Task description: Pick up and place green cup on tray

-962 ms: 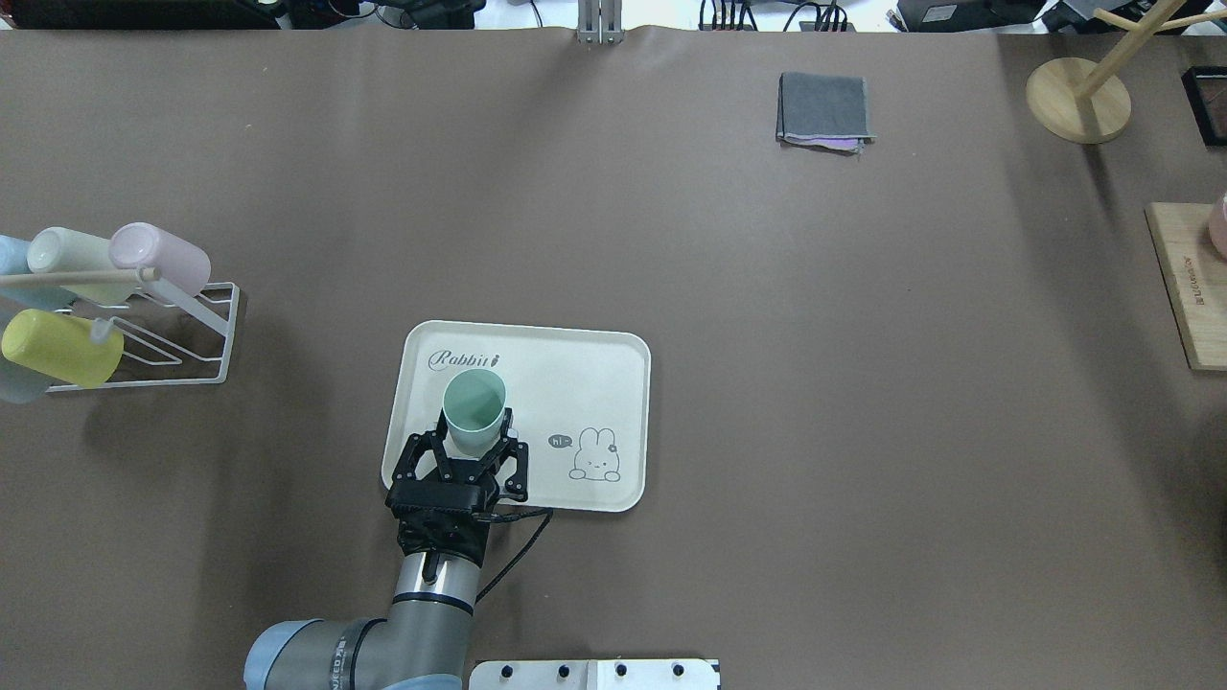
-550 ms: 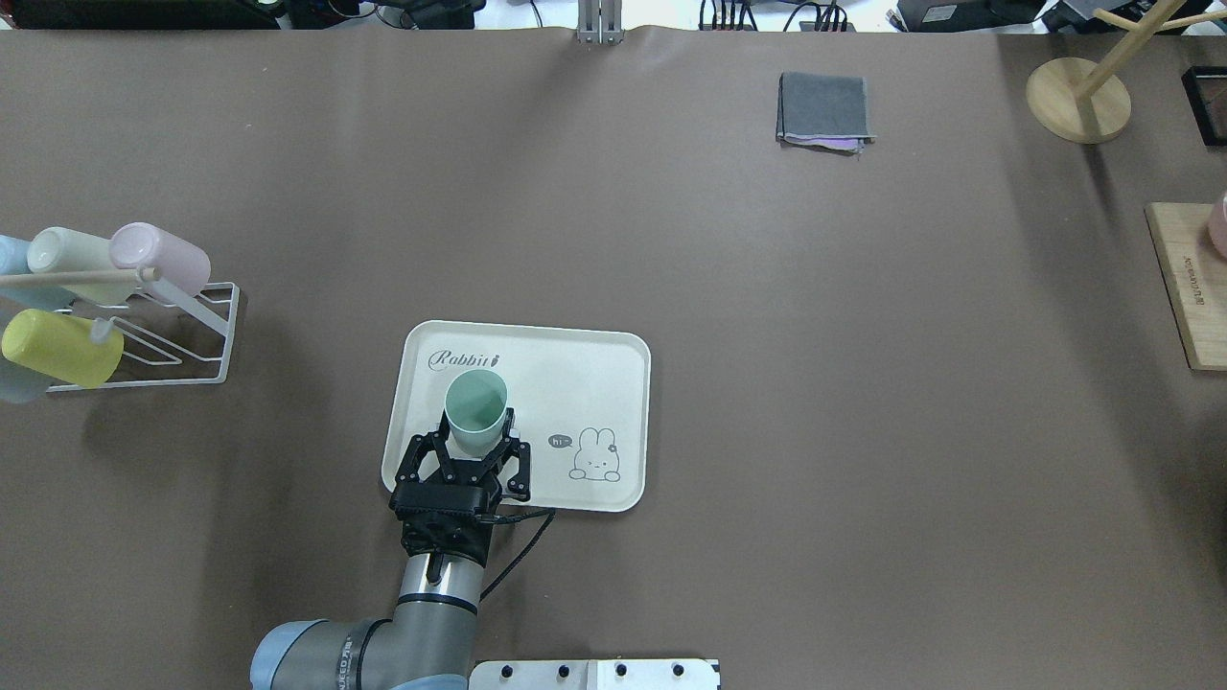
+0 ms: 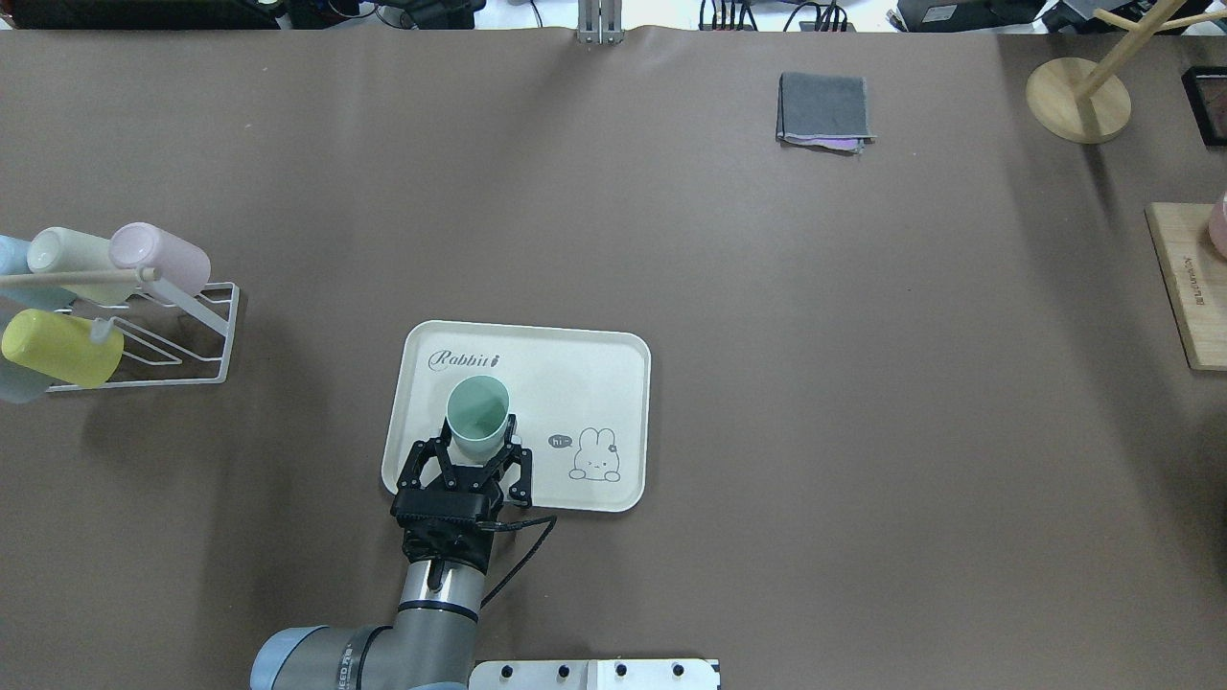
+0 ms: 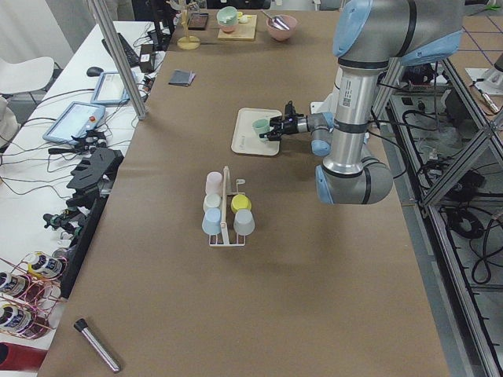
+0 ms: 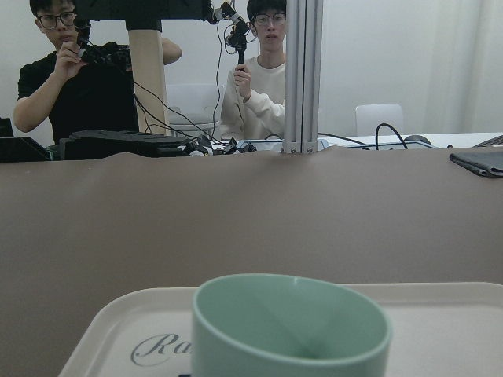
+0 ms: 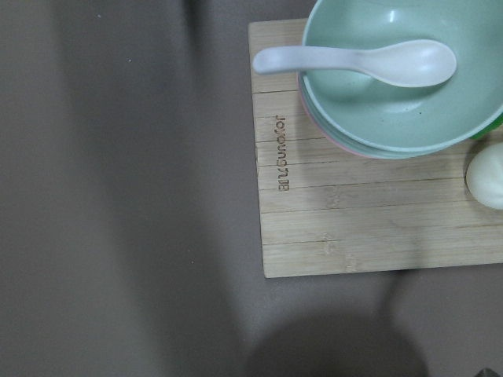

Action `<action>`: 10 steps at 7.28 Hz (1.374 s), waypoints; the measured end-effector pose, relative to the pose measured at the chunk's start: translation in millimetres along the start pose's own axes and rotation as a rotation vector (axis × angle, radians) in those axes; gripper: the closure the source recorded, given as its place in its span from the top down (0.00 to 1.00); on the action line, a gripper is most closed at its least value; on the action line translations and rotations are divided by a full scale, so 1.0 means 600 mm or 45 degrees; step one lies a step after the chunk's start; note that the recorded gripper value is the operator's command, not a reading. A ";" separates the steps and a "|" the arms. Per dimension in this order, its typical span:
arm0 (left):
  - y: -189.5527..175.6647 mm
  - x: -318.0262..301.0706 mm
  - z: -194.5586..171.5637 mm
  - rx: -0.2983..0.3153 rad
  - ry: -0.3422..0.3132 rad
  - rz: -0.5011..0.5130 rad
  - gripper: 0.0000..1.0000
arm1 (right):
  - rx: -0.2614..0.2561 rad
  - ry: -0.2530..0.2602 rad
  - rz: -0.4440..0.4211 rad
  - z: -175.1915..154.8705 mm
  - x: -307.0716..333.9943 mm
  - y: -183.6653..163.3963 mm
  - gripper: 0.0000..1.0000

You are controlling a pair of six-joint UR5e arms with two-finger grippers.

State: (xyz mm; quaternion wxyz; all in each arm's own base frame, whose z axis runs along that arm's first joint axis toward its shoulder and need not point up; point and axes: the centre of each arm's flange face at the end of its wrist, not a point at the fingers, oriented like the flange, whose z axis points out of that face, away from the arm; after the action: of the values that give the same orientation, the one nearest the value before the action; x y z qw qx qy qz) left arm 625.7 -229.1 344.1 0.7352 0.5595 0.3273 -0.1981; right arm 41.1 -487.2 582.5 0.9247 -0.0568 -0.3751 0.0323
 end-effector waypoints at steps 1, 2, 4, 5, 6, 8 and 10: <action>0.002 0.001 -0.004 -0.004 0.004 0.001 0.34 | 0.000 0.000 0.000 0.000 0.000 0.000 1.00; 0.005 0.003 -0.008 -0.008 0.008 0.001 0.36 | 0.000 0.000 0.000 0.000 0.000 0.000 1.00; 0.006 0.007 -0.012 -0.012 0.013 -0.002 0.46 | 0.001 0.000 -0.001 -0.001 -0.001 -0.001 1.00; 0.005 0.008 -0.014 -0.013 0.017 -0.009 0.49 | 0.001 0.001 -0.001 -0.001 0.000 -0.001 1.00; 0.005 0.008 -0.016 -0.013 0.021 -0.019 0.58 | 0.001 0.002 -0.001 -0.001 0.000 -0.001 1.00; 0.005 0.009 -0.020 -0.016 0.027 -0.025 0.67 | 0.001 0.002 -0.001 -0.001 0.000 -0.001 1.00; 0.007 0.011 -0.024 -0.020 0.031 -0.025 0.71 | 0.001 0.002 -0.001 -0.001 0.000 -0.001 1.00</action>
State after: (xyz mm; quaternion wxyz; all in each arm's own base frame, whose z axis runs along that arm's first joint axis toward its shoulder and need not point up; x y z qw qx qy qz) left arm 629.3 -213.7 340.2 0.7337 0.5529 0.3432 -0.1957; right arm 41.2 -487.7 582.1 0.9250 -0.0563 -0.3744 0.0321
